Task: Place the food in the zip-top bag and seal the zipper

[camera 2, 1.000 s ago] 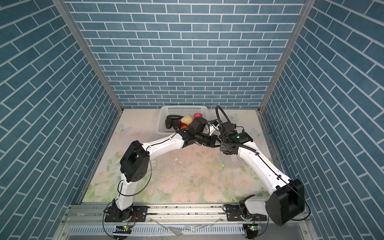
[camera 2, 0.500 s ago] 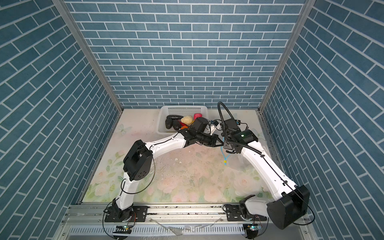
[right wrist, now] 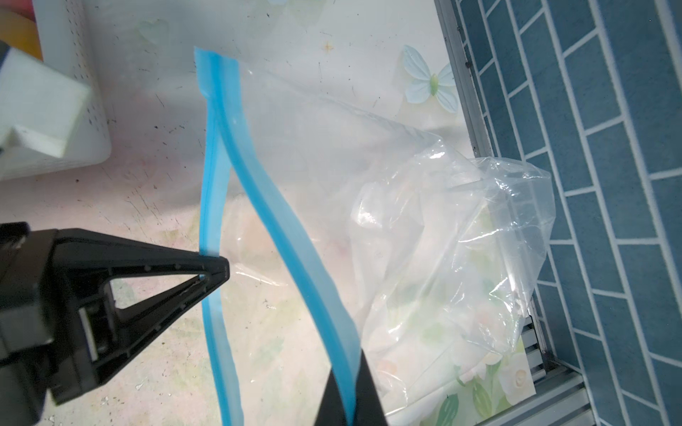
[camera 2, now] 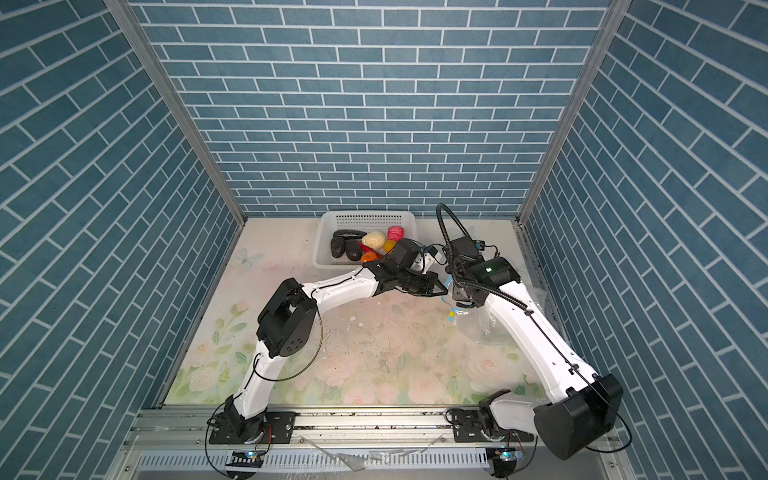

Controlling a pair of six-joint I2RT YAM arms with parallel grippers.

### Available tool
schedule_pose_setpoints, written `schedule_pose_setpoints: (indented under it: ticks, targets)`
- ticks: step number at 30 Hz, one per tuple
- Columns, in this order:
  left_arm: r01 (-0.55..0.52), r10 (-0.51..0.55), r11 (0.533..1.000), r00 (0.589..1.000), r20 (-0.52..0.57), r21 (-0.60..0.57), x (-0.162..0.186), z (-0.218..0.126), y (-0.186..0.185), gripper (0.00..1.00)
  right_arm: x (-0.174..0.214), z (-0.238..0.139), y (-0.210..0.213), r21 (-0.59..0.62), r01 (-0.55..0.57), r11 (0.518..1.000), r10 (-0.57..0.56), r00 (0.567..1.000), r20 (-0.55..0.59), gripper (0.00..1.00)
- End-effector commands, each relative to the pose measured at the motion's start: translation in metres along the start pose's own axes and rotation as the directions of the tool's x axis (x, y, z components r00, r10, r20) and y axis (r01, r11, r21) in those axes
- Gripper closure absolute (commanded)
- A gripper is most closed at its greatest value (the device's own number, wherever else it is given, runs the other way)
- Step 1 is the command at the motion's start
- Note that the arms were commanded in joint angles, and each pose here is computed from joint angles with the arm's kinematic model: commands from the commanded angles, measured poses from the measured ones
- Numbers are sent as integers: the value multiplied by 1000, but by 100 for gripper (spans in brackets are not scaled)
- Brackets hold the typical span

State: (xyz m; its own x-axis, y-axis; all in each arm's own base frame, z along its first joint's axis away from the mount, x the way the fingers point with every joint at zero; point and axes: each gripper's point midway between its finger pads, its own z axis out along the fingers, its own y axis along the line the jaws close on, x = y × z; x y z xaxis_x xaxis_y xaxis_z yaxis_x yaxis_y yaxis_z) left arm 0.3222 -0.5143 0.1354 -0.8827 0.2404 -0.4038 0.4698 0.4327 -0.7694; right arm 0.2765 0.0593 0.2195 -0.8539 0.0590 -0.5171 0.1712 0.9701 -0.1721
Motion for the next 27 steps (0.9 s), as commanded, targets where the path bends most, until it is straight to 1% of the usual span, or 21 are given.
schedule_pose_setpoints:
  ticks: [1,7,11,15,21,25,27]
  targets:
    - [-5,5,995,1000,-1,-102,3,2,25,100,6,12,4,-1,26,1000,-26,998,-51,100]
    - [33,-32,987,999,9,-154,6,2,52,100,3,22,23,-82,4,997,-10,997,-76,100]
    - [43,-44,986,999,-1,-164,9,6,60,100,2,28,38,-152,-17,988,3,996,-94,100]
    - [48,-51,983,999,-9,-175,12,8,66,97,2,37,53,-206,-37,978,13,993,-114,100]
    - [48,-49,982,999,1,-180,10,1,67,90,4,61,69,-228,-41,973,7,989,-147,100]
    - [38,-35,981,999,19,-192,6,-10,66,82,7,73,74,-227,-37,973,-3,985,-172,100]
    - [33,-28,979,999,31,-200,3,-17,64,75,8,76,75,-226,-37,973,-3,984,-178,100]
